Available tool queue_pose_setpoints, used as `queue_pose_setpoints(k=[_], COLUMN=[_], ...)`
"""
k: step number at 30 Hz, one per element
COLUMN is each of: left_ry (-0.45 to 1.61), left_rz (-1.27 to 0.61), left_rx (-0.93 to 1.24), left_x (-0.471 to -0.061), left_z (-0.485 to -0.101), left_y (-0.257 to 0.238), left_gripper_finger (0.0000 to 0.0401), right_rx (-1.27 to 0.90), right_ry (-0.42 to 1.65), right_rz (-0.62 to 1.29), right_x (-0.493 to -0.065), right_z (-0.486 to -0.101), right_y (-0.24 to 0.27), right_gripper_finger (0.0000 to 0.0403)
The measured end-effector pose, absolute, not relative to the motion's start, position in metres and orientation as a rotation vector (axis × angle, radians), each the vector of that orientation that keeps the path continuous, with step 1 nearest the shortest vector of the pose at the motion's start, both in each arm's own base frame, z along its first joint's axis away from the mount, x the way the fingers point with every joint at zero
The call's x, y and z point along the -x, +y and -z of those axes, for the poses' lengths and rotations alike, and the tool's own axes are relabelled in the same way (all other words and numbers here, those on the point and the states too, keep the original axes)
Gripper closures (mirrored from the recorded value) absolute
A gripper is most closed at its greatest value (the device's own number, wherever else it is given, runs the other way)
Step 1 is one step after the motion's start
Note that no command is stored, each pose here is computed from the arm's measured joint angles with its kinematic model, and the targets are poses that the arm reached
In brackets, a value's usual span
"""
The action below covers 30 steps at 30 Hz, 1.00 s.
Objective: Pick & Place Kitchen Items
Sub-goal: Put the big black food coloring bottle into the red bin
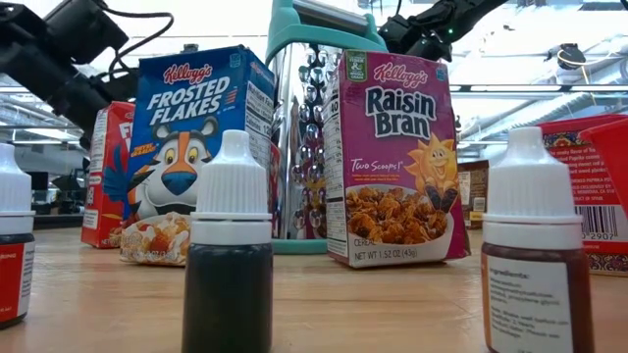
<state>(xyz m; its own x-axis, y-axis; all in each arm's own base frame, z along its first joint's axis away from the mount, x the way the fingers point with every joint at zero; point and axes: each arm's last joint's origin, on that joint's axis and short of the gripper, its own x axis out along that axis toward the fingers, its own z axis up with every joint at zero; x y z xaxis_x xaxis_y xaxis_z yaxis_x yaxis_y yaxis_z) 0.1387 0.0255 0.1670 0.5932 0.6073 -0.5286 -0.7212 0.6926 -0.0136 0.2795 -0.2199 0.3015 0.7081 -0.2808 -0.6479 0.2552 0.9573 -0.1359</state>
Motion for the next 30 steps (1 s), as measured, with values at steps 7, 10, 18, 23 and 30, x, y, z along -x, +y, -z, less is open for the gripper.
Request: queue_pose_setpoints(k=[7, 10, 18, 23, 30], left_ry=[0.529, 0.516, 0.538, 0.546, 0.546], left_rz=[-0.809, -0.802, -0.736, -0.732, -0.744], left_rx=[0.201, 0.190, 0.152, 0.121, 0.115], left_x=[-0.140, -0.142, -0.146, -0.146, -0.146], left_z=[-0.152, -0.150, -0.154, -0.156, -0.156], left_y=[0.030, 0.030, 0.027, 0.026, 0.026], left_gripper_finger=[0.0215, 0.0215, 0.0215, 0.0215, 0.0215], right_rx=[0.041, 0.041, 0.047, 0.058, 0.059], right_ry=[0.726, 0.726, 0.726, 0.728, 0.728], right_rz=[0.296, 0.296, 0.294, 0.290, 0.290], right_x=[-0.280, -0.280, -0.280, -0.280, -0.280], right_z=[-0.301, -0.301, -0.302, -0.302, -0.302], right_y=[-0.220, -0.220, -0.220, -0.220, -0.220], right_gripper_finger=[0.0232, 0.0232, 0.0232, 0.0232, 0.0232])
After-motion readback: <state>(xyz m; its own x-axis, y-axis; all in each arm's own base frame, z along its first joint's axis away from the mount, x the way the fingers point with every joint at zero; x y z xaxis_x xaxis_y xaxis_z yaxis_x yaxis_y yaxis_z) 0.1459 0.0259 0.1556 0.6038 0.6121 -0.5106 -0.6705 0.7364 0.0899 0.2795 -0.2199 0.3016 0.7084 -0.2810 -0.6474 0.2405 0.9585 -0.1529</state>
